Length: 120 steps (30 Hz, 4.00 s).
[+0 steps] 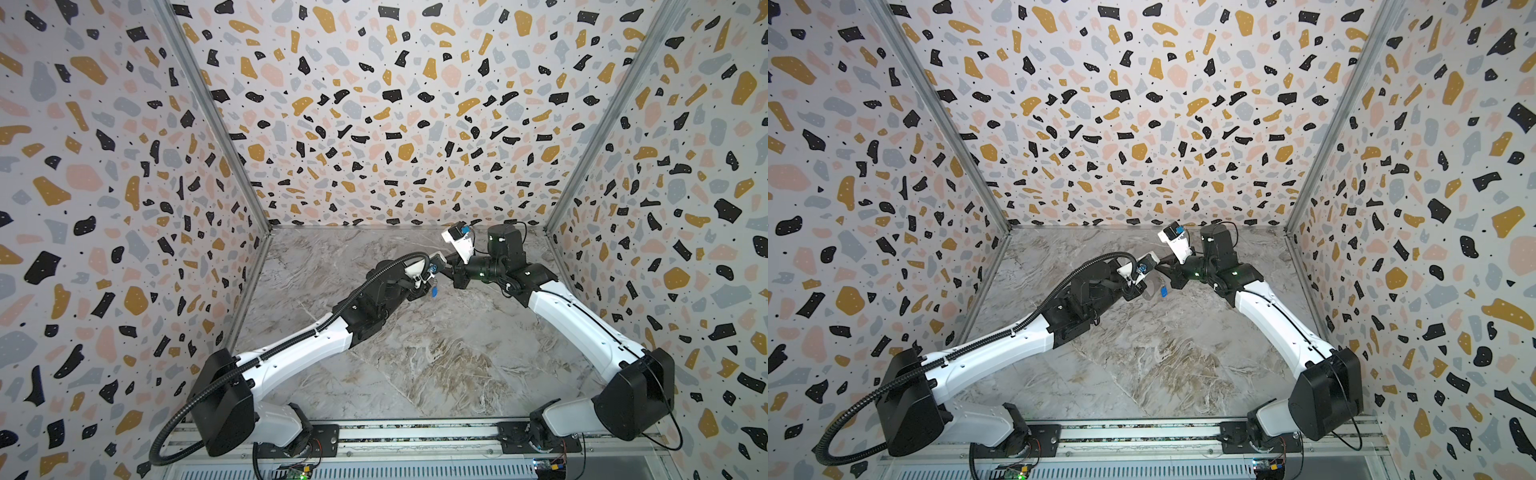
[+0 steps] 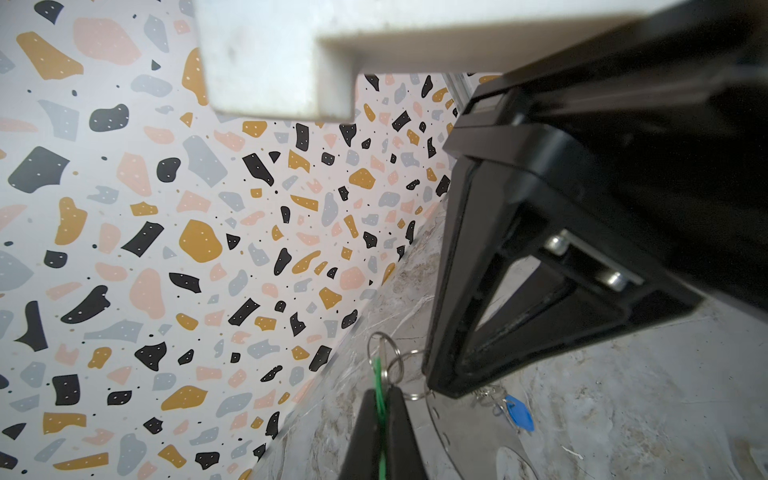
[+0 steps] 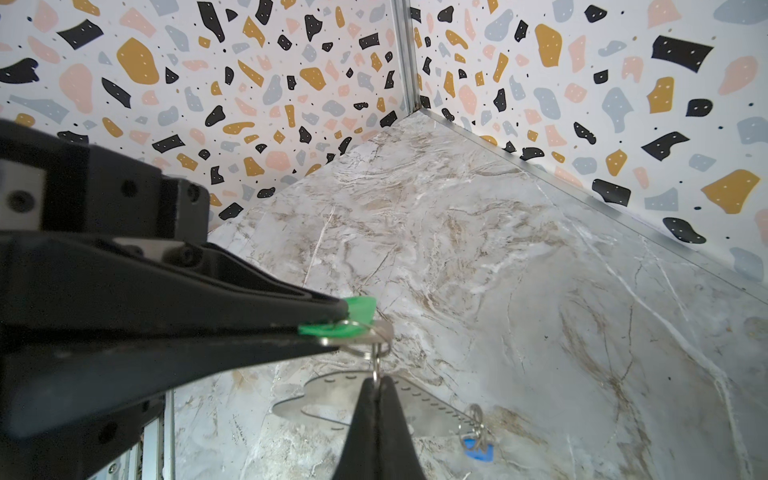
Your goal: Remove the keys from the keyring
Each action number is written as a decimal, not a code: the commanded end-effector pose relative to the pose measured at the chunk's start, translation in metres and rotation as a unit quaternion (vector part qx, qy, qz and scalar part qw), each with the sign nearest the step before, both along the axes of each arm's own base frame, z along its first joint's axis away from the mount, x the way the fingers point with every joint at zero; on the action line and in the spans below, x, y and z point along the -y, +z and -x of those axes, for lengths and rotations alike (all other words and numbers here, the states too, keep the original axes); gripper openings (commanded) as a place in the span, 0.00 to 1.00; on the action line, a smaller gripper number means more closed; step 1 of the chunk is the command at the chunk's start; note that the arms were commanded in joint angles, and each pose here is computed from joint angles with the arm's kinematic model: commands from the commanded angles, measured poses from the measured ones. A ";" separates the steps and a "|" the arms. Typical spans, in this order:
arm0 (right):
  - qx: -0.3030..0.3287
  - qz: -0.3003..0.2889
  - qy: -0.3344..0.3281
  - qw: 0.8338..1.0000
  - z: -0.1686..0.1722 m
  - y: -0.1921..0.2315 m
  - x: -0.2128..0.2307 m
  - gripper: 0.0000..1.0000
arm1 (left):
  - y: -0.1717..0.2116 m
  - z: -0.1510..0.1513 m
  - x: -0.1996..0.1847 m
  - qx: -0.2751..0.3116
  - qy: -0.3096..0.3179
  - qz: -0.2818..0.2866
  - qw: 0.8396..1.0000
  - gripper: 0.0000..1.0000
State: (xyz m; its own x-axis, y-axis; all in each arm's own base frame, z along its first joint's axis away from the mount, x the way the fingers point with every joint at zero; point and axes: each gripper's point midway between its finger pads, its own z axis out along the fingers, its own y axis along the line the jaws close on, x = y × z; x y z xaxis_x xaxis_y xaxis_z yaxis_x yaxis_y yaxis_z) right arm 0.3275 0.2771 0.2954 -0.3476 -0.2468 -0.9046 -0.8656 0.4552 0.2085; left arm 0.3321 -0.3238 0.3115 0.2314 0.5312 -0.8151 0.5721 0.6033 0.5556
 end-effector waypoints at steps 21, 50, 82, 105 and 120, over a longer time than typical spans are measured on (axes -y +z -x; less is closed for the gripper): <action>0.050 0.016 -0.057 0.997 -0.015 0.016 0.015 0.00 | 0.023 -0.013 -0.012 -0.004 0.032 0.036 0.999 0.00; 0.229 -0.042 -0.049 0.971 0.002 0.055 0.020 0.00 | -0.005 -0.006 0.003 -0.077 -0.033 0.054 0.995 0.00; 0.366 -0.093 0.129 0.917 0.037 0.048 0.004 0.00 | 0.038 0.015 -0.026 -0.061 -0.138 0.098 0.984 0.29; 0.359 -0.099 0.170 0.912 0.047 0.040 0.000 0.00 | 0.032 0.034 -0.002 -0.070 -0.232 0.065 0.968 0.22; 0.360 -0.097 0.183 0.910 0.053 0.036 -0.001 0.00 | 0.033 0.043 0.005 -0.065 -0.252 0.060 0.964 0.14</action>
State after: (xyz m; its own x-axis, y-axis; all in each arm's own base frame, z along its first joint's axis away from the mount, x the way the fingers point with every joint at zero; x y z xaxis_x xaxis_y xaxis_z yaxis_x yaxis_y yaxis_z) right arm 0.2831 0.2777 0.3168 0.3775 -0.0664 -0.9236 -0.9117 0.1479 -0.3833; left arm 0.2935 -0.3223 0.3221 0.2621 0.3199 -0.9105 0.8829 0.3016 0.3600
